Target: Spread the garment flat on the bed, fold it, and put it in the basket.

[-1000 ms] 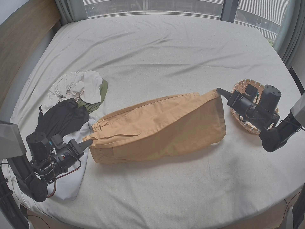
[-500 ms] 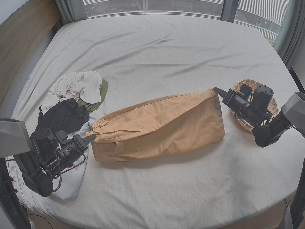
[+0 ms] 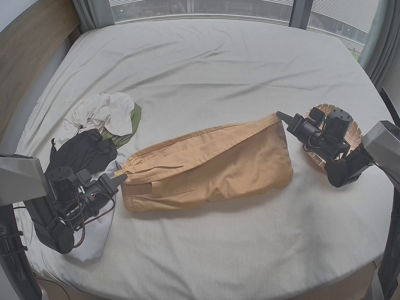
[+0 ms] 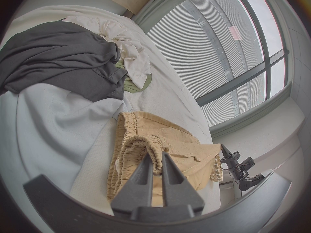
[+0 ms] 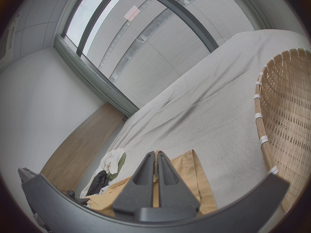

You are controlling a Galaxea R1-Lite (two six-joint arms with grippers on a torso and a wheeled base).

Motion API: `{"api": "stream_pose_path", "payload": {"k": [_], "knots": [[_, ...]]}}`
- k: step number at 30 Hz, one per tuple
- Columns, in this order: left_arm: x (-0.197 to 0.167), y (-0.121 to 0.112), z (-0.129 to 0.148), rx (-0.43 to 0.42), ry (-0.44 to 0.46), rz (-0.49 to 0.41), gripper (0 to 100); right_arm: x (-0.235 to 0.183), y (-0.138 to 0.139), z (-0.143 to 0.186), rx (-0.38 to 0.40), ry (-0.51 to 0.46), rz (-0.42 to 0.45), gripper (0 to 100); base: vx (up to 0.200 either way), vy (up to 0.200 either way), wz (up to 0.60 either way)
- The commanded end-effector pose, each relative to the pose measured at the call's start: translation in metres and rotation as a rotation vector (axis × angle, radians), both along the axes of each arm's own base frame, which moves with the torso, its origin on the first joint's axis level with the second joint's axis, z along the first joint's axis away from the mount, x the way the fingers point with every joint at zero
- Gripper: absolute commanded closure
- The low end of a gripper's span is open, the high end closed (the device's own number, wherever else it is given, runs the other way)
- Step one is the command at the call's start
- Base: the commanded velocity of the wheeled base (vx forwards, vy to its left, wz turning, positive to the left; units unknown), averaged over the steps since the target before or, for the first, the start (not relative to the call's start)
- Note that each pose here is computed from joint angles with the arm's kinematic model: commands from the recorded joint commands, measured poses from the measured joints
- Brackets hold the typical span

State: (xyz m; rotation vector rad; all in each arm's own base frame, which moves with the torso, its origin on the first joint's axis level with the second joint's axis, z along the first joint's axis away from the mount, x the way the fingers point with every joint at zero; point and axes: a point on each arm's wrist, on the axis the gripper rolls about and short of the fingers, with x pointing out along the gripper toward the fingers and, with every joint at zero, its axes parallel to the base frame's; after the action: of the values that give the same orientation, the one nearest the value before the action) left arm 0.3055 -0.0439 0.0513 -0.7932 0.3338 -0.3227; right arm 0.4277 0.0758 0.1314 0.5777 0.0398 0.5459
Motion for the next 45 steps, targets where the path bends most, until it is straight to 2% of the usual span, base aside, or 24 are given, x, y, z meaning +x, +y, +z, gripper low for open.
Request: {"api": "stream_pose_path", "payload": {"k": [1, 5, 6, 8, 9, 17, 21, 24, 27, 31, 36, 39, 40, 45], "knots": [[0.002, 0.001, 0.000, 0.000, -0.003, 0.004, 100, 0.003, 0.000, -0.001, 0.001, -0.003, -0.001, 100, 0.000, 0.000, 0.00], [0.003, 0.000, 0.000, -0.002, -0.007, 0.001, 100, 0.003, -0.001, 0.002, 0.002, -0.014, -0.003, 100, 0.000, 0.000, 0.00], [0.003, -0.001, 0.000, -0.002, -0.007, -0.001, 0, 0.004, -0.002, 0.002, 0.002, -0.015, -0.003, 100, 0.000, 0.000, 0.00], [0.003, -0.001, 0.000, -0.002, -0.006, -0.002, 0, 0.004, -0.002, 0.003, 0.003, -0.019, -0.004, 100, 0.000, 0.000, 0.00], [0.003, -0.001, 0.000, -0.002, -0.006, -0.002, 0, 0.004, -0.002, 0.003, 0.003, -0.020, -0.004, 0, 0.000, 0.000, 0.00], [0.007, 0.003, 0.003, 0.006, -0.025, 0.069, 0, 0.010, -0.002, 0.004, 0.015, -0.039, -0.029, 0, 0.000, 0.000, 0.00], [-0.002, 0.003, 0.006, 0.009, -0.018, 0.069, 0, -0.007, -0.001, 0.002, 0.006, 0.007, -0.021, 0, 0.000, 0.000, 0.00], [-0.017, -0.003, 0.012, 0.007, -0.012, 0.029, 0, -0.028, -0.001, -0.007, -0.006, 0.075, -0.012, 0, 0.000, 0.000, 0.00], [-0.043, -0.018, 0.017, 0.002, 0.013, -0.103, 0, -0.063, 0.002, -0.015, -0.021, 0.159, 0.013, 0, 0.000, 0.000, 0.00], [-0.065, -0.025, 0.018, 0.000, 0.046, -0.200, 0, -0.094, 0.000, -0.029, -0.037, 0.257, 0.021, 0, 0.000, 0.000, 0.00], [-0.078, -0.027, 0.016, -0.001, 0.075, -0.261, 0, -0.116, -0.005, -0.046, -0.050, 0.324, 0.019, 0, 0.000, 0.000, 0.00], [-0.085, -0.028, 0.013, 0.028, 0.085, -0.292, 0, -0.129, -0.008, -0.058, -0.062, 0.379, 0.018, 0, 0.000, 0.000, 0.00], [-0.088, -0.030, 0.010, 0.063, 0.080, -0.312, 0, -0.132, -0.010, -0.062, -0.065, 0.401, 0.014, 0, 0.000, 0.000, 0.00], [-0.092, -0.034, 0.007, 0.121, 0.064, -0.347, 0, -0.136, -0.011, -0.072, -0.074, 0.446, 0.013, 0, 0.000, 0.000, 0.00]]}}
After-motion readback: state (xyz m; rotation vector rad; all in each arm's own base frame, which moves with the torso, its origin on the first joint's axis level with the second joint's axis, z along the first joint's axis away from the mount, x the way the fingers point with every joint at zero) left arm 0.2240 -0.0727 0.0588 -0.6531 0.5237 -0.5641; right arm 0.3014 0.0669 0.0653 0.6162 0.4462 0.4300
